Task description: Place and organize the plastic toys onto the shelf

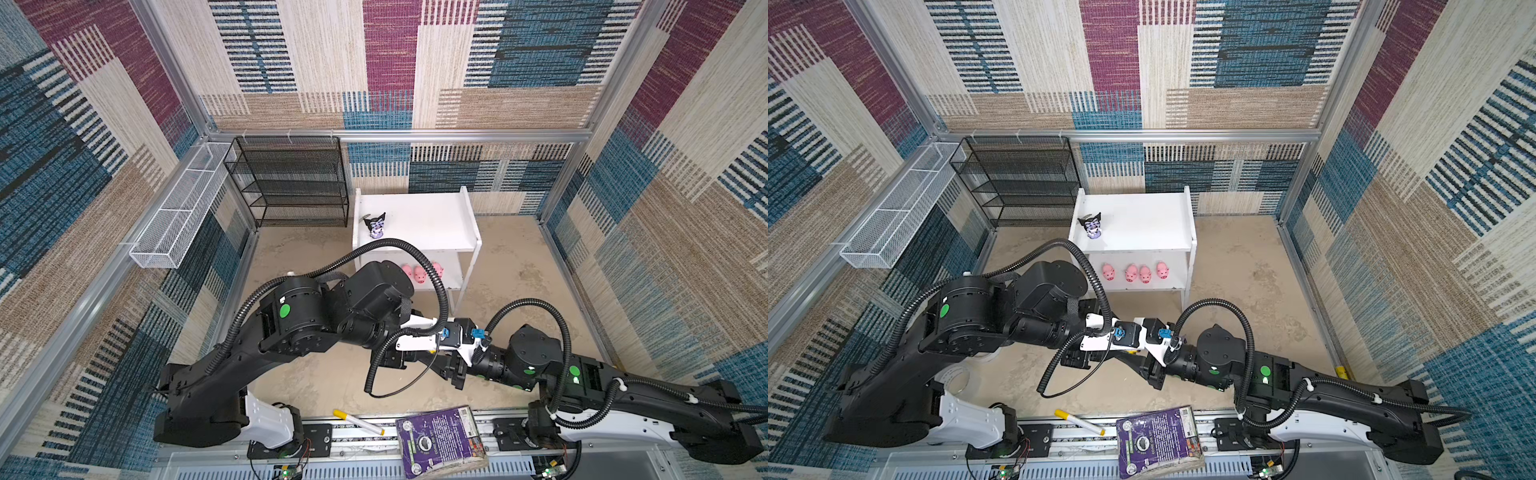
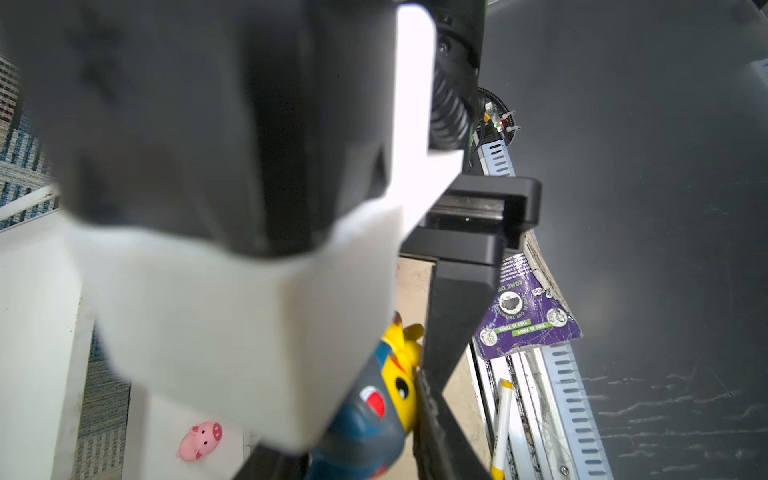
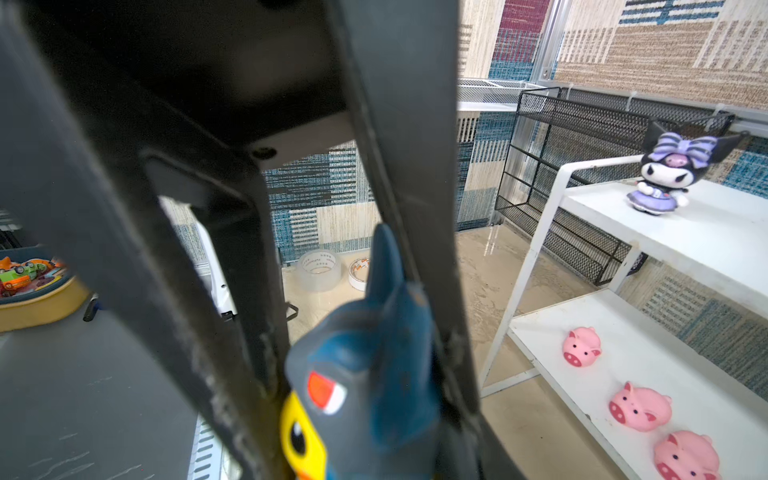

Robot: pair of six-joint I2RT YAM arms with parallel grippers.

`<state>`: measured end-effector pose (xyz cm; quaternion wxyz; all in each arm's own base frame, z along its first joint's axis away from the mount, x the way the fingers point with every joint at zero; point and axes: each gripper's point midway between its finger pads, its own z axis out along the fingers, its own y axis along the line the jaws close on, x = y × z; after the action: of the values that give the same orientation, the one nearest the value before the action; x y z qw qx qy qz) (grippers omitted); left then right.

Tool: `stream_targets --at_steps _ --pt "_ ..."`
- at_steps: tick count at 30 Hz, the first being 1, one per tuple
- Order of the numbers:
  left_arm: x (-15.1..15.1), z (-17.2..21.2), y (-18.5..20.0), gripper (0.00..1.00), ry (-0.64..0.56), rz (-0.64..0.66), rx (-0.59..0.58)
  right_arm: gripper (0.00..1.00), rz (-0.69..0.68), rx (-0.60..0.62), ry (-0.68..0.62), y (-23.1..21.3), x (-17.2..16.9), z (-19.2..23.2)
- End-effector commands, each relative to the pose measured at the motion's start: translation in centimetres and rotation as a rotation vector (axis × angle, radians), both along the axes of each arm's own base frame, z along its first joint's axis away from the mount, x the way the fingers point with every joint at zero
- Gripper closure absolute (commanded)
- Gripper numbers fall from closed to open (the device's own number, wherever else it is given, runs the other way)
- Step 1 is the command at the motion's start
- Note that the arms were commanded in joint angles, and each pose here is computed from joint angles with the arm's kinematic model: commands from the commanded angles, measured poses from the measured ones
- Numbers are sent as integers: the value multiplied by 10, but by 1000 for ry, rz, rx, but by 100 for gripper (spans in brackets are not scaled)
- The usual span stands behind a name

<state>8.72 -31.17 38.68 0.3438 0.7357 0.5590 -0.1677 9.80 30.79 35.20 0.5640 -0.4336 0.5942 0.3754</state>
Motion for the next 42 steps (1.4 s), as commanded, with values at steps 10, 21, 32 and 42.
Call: stream_targets --at_steps 10,21,32,42 --pt "-12 17 3 33 93 4 -147 68 34 179 -25 -11 -9 32" --pt "-15 47 -6 28 319 -13 -421 68 75 240 -23 -14 -17 37" --pt "-17 40 -24 54 400 -54 -412 69 80 255 -34 -13 -17 39" --pt "-14 34 -29 68 406 -45 -383 69 50 294 -44 -21 -14 43"
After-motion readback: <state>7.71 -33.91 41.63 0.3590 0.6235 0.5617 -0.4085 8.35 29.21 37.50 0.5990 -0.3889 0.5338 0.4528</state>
